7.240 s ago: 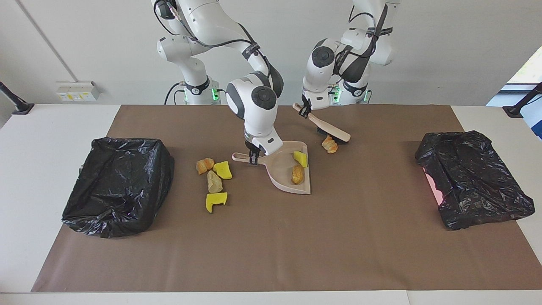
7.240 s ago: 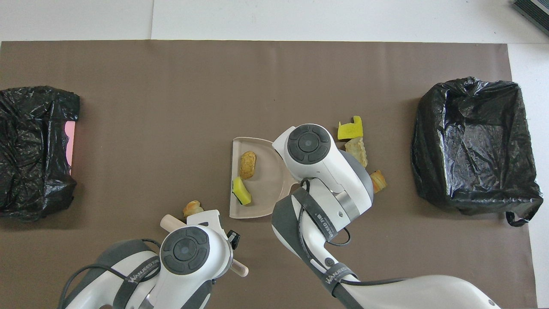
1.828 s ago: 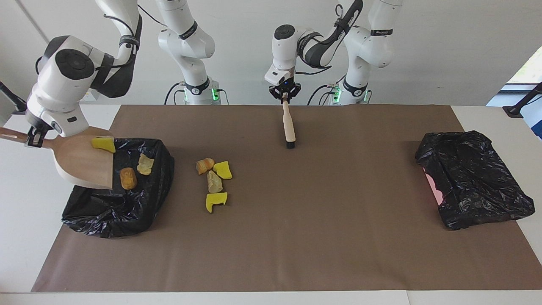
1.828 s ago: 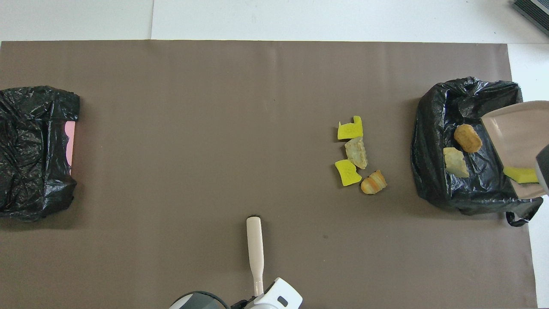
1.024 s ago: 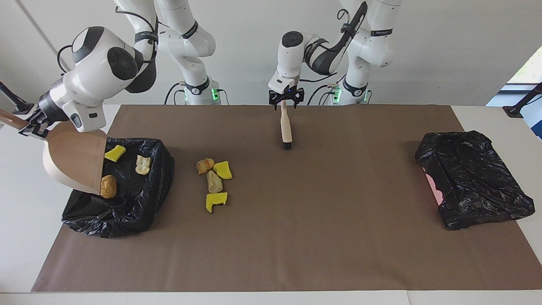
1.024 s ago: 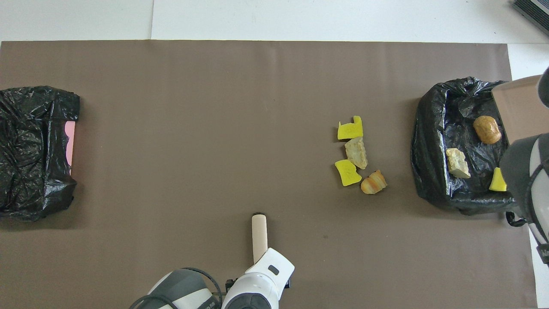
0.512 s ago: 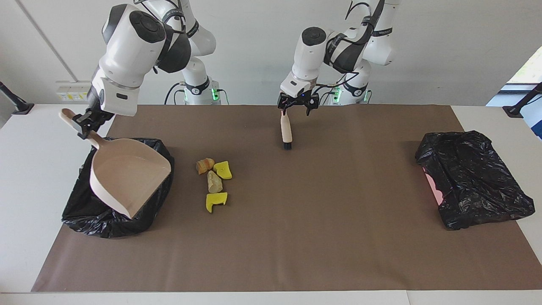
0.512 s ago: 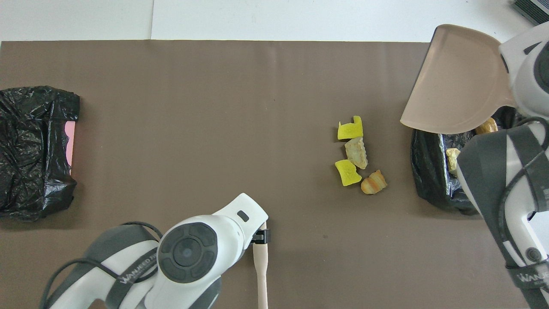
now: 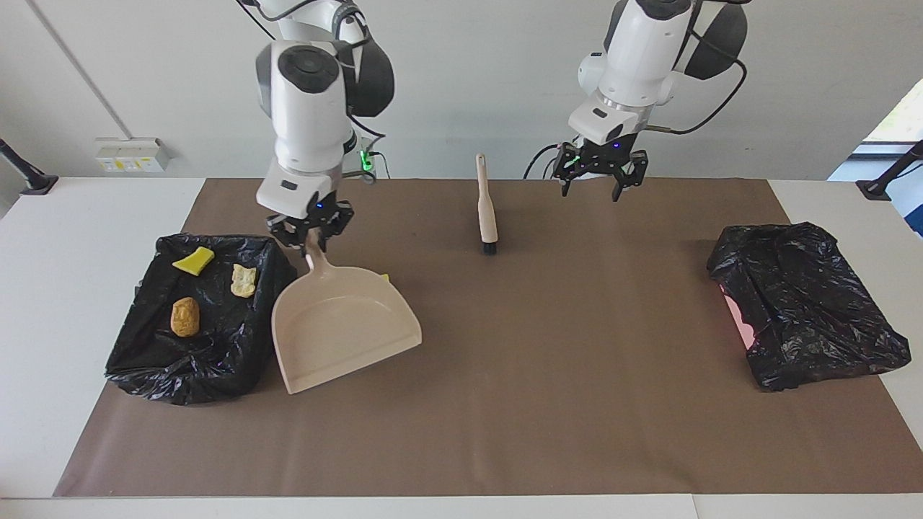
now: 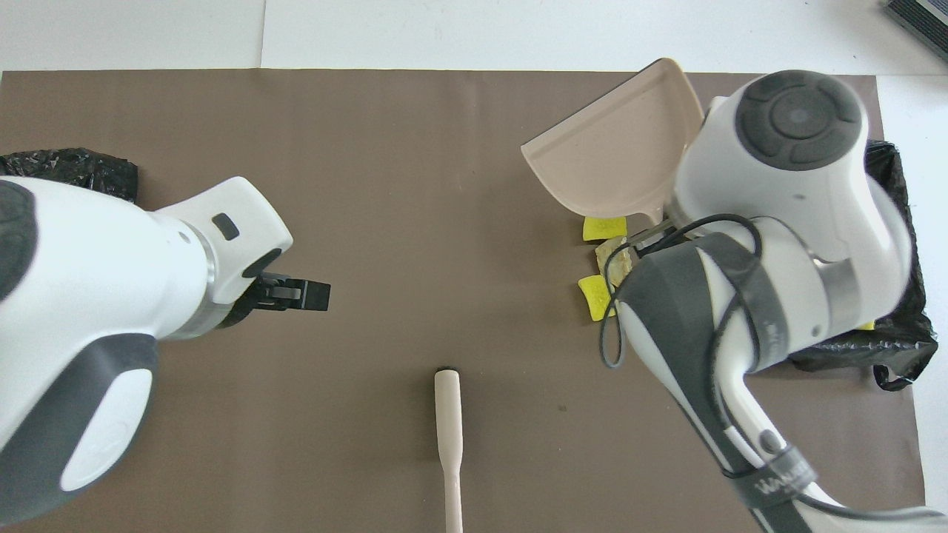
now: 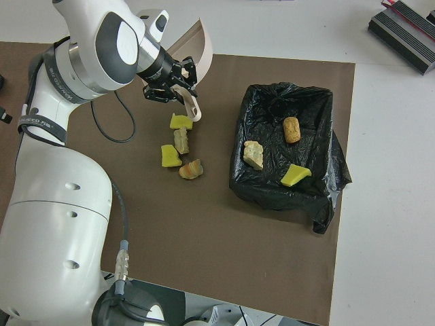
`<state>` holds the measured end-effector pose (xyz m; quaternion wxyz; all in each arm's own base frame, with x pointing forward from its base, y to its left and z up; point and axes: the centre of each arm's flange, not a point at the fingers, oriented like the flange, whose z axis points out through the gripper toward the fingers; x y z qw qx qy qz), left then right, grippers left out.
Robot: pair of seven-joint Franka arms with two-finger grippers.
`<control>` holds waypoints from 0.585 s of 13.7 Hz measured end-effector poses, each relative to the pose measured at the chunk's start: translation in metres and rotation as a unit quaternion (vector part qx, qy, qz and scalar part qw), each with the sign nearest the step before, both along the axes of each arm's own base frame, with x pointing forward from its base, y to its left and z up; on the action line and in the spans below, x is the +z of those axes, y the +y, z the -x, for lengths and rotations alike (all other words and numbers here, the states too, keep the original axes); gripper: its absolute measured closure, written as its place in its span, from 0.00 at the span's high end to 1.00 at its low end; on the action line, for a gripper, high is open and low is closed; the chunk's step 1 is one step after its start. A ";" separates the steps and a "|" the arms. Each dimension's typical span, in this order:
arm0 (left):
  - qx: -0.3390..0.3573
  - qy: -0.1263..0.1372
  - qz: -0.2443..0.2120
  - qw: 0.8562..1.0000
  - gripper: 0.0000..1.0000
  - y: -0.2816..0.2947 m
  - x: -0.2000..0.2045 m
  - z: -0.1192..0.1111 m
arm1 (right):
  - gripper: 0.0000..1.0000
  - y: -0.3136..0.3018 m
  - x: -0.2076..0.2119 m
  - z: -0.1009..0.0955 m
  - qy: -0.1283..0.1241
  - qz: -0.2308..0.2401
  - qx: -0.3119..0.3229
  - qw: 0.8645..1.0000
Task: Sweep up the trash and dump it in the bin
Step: 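Return the dustpan to the table with the right gripper and release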
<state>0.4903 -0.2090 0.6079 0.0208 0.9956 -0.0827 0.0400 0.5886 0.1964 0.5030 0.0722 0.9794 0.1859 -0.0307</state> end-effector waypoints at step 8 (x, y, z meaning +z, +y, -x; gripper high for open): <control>0.002 -0.020 -0.003 1.000 1.00 0.089 0.077 -0.019 | 0.32 0.193 -0.111 0.005 0.011 -0.101 -0.205 0.974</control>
